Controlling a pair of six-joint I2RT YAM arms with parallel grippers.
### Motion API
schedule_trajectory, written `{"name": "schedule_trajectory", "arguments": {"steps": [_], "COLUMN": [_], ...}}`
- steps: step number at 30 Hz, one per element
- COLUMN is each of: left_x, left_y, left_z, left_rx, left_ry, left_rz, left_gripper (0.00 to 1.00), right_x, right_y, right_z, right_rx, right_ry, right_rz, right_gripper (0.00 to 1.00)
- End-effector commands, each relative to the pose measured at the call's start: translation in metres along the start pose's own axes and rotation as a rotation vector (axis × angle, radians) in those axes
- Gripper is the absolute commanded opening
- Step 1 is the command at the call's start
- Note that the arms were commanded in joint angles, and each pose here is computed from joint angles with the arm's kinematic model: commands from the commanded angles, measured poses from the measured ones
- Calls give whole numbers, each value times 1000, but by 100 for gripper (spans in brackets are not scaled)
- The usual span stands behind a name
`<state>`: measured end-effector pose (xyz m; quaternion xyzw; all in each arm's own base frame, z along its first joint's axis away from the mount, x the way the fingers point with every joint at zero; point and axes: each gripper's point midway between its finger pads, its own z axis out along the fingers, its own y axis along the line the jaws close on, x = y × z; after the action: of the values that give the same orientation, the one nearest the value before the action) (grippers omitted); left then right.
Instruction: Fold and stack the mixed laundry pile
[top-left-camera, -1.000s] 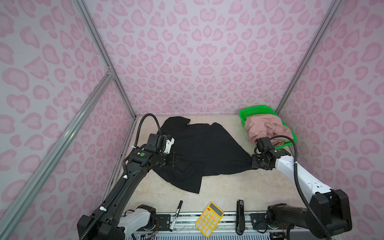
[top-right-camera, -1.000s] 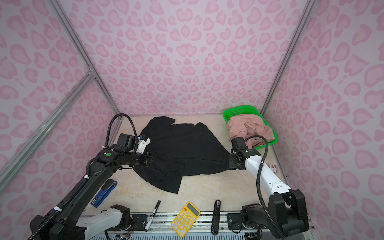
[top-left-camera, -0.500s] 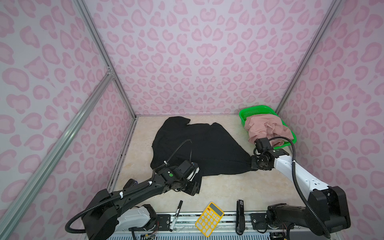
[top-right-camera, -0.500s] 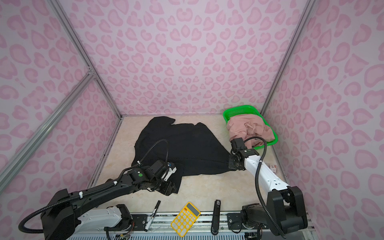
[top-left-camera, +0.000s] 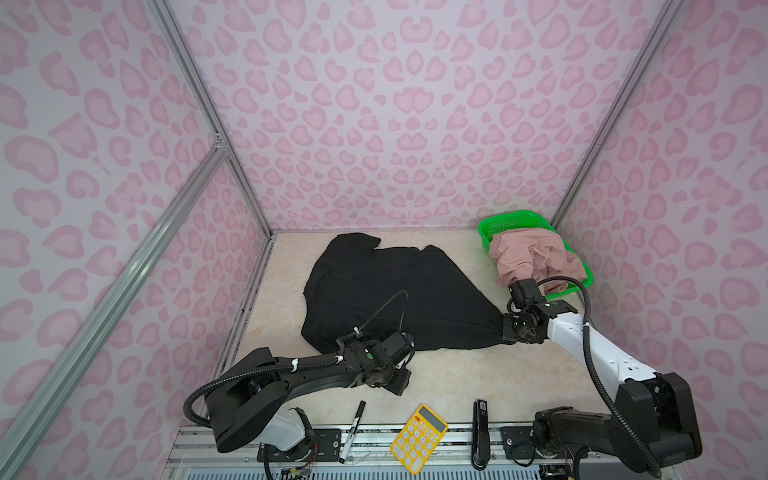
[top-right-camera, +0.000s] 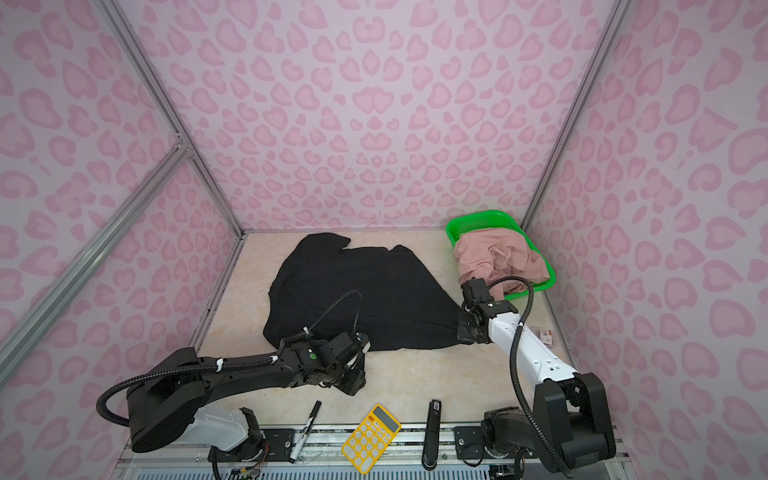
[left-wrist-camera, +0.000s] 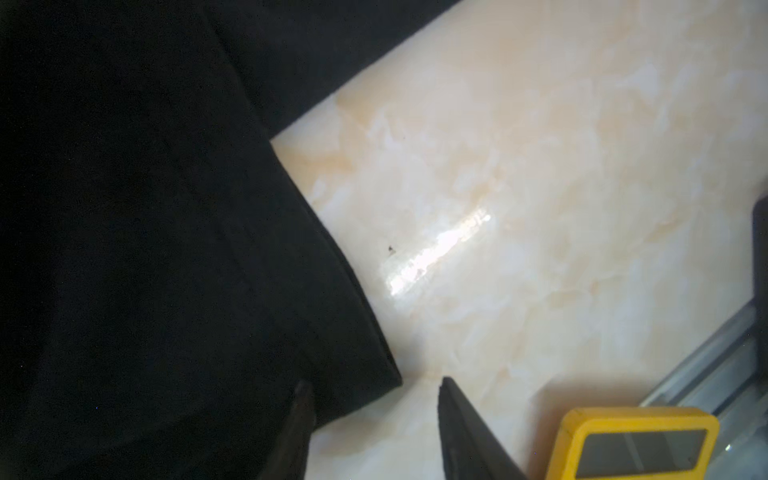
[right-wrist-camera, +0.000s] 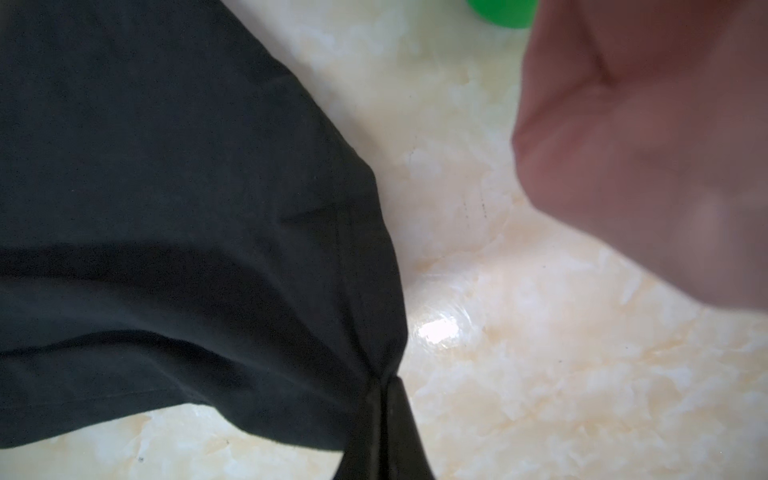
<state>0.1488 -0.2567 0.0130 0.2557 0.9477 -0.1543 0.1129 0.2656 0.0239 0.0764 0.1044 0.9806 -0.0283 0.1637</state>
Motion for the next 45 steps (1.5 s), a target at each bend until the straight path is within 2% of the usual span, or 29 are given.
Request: {"name": "schedule_trajectory", "arguments": {"steps": [1,4,5,8,12,16,18,19,22,24,26,30,35,40,45], "left_x": [24,16,12,-5,-36,-60,-62,-59,-52,-48,-42,-30,-17,-16,-15], "left_y": [15,25,29,41,59,71,57,50,37,24,12,2,-11,-16,2], "left_z": [5,-4,-10,-38,-97,-159,-173,-172,-150,-126,-99,-58,-25,-3,7], "left_rx": [-66,-151,-186,-266,-272,-169,-72,-31,46,46,6,-32,-50,-94,-199], "left_ry": [91,81,71,37,-82,-246,-275,-268,-208,-172,-122,-41,-12,-7,-12], "left_rz": [-63,-84,-89,-114,-189,-257,-175,-135,-125,-95,-52,-37,-13,-11,-91], "left_gripper": [26,6,3,3,3,3,4,9,32,51,61,63,63,64,59], "right_x": [0,0,-1,-4,-10,-15,-15,-14,-11,-8,-6,-3,-1,1,0], "right_y": [-1,-2,-2,-2,1,3,4,4,7,9,12,11,8,8,8], "right_z": [0,-2,-2,-7,-18,-27,-28,-27,-23,-19,-17,-14,-12,-10,-11], "right_rx": [6,8,9,8,-16,-28,-32,-35,-51,-65,-79,-74,-61,-58,-58], "right_ry": [-2,-4,-6,-15,-40,-54,-52,-49,-40,-31,-28,-18,-15,-8,-13], "right_rz": [5,1,2,-6,-28,-45,-47,-46,-32,-19,-16,-19,-23,-24,-25], "right_gripper": [0,0,0,0,0,0,0,0,0,0,0,0,0,0,0]}}
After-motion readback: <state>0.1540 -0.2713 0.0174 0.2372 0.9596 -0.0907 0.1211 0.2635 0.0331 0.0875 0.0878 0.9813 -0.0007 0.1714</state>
